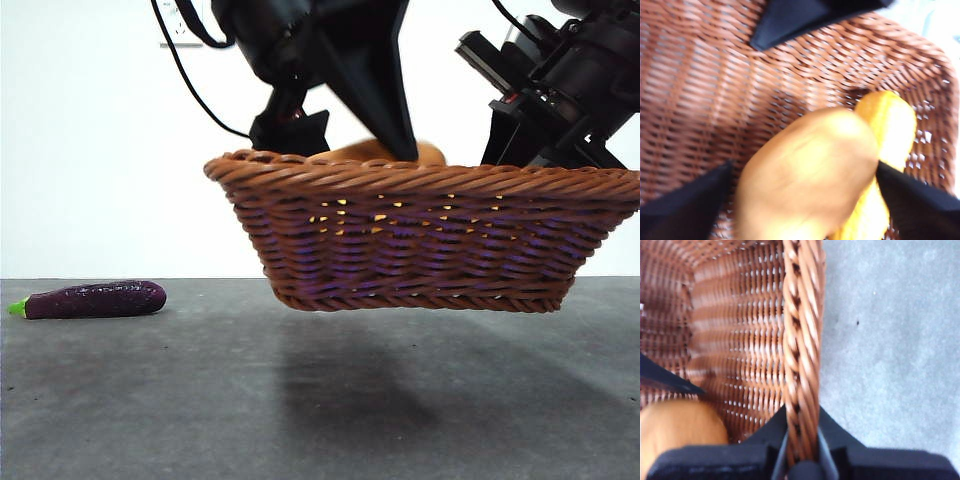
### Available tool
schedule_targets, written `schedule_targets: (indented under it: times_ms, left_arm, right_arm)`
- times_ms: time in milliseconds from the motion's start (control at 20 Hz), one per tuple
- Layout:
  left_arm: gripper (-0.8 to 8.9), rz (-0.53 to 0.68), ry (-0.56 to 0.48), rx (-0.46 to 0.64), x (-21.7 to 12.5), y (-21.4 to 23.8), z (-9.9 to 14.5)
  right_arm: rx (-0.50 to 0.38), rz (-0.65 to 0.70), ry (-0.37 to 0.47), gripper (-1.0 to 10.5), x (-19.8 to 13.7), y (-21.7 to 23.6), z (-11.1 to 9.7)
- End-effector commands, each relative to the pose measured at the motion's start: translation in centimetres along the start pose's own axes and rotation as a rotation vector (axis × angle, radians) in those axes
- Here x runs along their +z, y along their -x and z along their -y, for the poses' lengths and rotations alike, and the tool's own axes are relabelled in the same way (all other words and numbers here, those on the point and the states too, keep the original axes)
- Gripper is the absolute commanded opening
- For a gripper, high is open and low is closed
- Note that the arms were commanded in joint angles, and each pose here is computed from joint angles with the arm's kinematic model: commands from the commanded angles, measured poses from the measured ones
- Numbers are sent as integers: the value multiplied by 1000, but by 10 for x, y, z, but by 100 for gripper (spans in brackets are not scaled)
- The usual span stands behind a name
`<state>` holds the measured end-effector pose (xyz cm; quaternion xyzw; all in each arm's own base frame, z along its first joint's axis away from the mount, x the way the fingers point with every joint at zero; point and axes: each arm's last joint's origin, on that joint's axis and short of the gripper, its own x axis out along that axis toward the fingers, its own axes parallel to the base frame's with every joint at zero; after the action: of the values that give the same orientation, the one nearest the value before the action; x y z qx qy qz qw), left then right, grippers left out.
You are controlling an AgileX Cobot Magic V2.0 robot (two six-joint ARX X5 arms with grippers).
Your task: Help me put the vegetables on the table into the basket
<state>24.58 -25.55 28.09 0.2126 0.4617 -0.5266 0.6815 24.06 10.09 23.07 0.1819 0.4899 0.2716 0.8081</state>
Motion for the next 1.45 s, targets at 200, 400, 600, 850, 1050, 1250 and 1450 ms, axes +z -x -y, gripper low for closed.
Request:
schedule_targets:
  times_ms: [200,400,600,850,1050,1250,1450]
  left_arm:
    - [572,164,46,107,-11,76,19]
    - [572,148,152,541,-54,151,15]
    - [571,112,120,688,-80,179,-27]
    - [571,171,149,654,-105,167,-132]
    - [571,94,223,601,-136,122,-206]
    - [571,52,170,591,-150,86,-245]
    - [572,26,161,567,-160,56,-266]
  right_arm:
    - [32,2,43,-12,1,0,-2]
    - [156,-16,109,-12,1,4,-7]
    - [199,15,142,-12,3,16,-15]
    - [197,68,171,-12,7,26,-22]
    - [199,79,195,-12,7,28,-23]
    - [198,82,225,-12,7,28,-23]
    - [198,83,232,-12,7,28,-23]
